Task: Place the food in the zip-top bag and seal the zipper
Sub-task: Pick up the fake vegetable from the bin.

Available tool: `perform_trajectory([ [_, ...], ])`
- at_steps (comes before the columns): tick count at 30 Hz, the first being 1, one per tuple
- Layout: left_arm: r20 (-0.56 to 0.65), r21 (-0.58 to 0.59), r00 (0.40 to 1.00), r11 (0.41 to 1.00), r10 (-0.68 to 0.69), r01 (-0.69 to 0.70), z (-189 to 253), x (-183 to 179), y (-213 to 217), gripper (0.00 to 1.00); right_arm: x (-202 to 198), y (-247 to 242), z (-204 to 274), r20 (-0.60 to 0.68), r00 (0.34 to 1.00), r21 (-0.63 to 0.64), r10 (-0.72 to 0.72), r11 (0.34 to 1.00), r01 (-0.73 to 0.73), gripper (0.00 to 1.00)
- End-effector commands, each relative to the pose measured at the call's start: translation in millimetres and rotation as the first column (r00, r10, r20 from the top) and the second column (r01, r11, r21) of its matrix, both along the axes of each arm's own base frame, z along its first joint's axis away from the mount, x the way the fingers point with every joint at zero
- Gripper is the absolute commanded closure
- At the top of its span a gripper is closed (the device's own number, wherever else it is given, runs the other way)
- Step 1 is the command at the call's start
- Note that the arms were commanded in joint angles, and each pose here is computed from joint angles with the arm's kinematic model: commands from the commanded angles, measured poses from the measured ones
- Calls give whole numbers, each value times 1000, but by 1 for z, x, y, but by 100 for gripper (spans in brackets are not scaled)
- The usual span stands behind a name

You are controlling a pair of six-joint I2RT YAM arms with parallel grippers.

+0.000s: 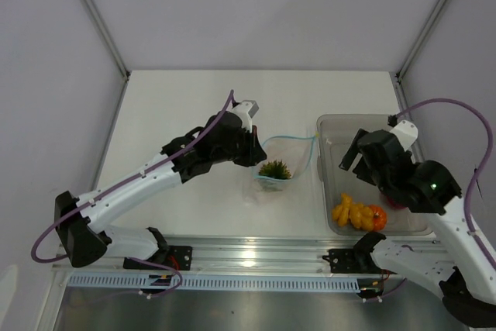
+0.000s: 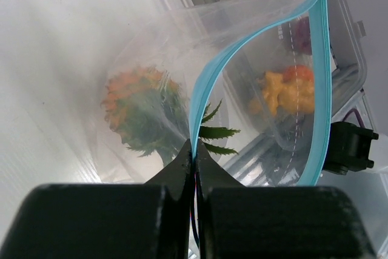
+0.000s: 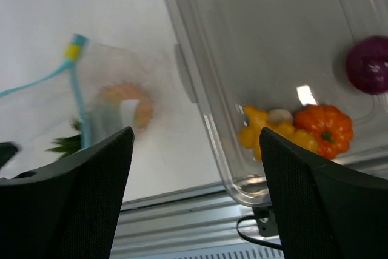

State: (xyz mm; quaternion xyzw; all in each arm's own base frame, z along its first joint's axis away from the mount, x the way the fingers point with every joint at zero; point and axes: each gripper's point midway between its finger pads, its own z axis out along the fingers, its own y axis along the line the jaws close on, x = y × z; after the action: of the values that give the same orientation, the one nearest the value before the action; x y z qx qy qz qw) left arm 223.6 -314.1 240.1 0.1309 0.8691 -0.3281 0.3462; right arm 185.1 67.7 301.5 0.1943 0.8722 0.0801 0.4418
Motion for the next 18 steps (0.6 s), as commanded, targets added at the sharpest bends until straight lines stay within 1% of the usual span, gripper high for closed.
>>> perform_trajectory([
  [1, 46, -39, 999, 999, 17, -15, 22, 0, 6, 99, -16, -29, -52, -153, 981, -88, -121, 990, 108, 15],
  [2, 43, -36, 999, 999, 16, -14, 20, 0, 6, 99, -15, -29, -59, -171, 978, -77, -122, 991, 110, 15],
  [3, 43, -32, 999, 999, 18, -16, 19, 1, 7, 100, -15, -21, -75, -215, 972, -47, -95, 995, 87, 15],
  [4, 40, -27, 999, 1000, 17, -16, 16, 1, 6, 99, -14, -22, -82, -234, 969, -48, -81, 996, 71, 15],
  [5, 36, -20, 999, 1000, 16, -15, 13, 1, 6, 99, -9, -27, -85, -224, 968, -18, -109, 994, 108, 15],
  [6, 36, -18, 999, 1000, 15, -14, 13, 1, 7, 99, -11, -21, -92, -250, 965, 20, -80, 996, 88, 15],
  [7, 34, -14, 999, 1000, 15, -15, 11, 1, 7, 100, -13, -23, -104, -281, 957, 13, -71, 997, 78, 15],
  [8, 35, -13, 999, 1000, 16, -16, 11, 2, 8, 99, -10, -28, -109, -288, 953, 29, -91, 994, 104, 15],
  [9, 31, -8, 999, 1000, 17, -17, 9, 2, 9, 99, -11, -26, -115, -304, 950, 44, -75, 995, 92, 14],
  [10, 33, -10, 999, 1000, 19, -19, 10, 2, 10, 99, -17, -20, -129, -354, 935, 73, -35, 995, 65, 14],
  [12, 35, -13, 999, 1000, 22, -22, 10, 2, 11, 99, -18, -17, -141, -385, 923, 95, -23, 993, 65, 13],
  [13, 36, -12, 999, 1000, 21, -21, 10, 2, 11, 99, -22, -16, -151, -413, 910, 93, -22, 993, 67, 13],
  [18, 45, -31, 999, 999, 23, -22, 12, 0, 14, 100, -25, -20, -171, -465, 884, 62, -48, 994, 87, 12],
])
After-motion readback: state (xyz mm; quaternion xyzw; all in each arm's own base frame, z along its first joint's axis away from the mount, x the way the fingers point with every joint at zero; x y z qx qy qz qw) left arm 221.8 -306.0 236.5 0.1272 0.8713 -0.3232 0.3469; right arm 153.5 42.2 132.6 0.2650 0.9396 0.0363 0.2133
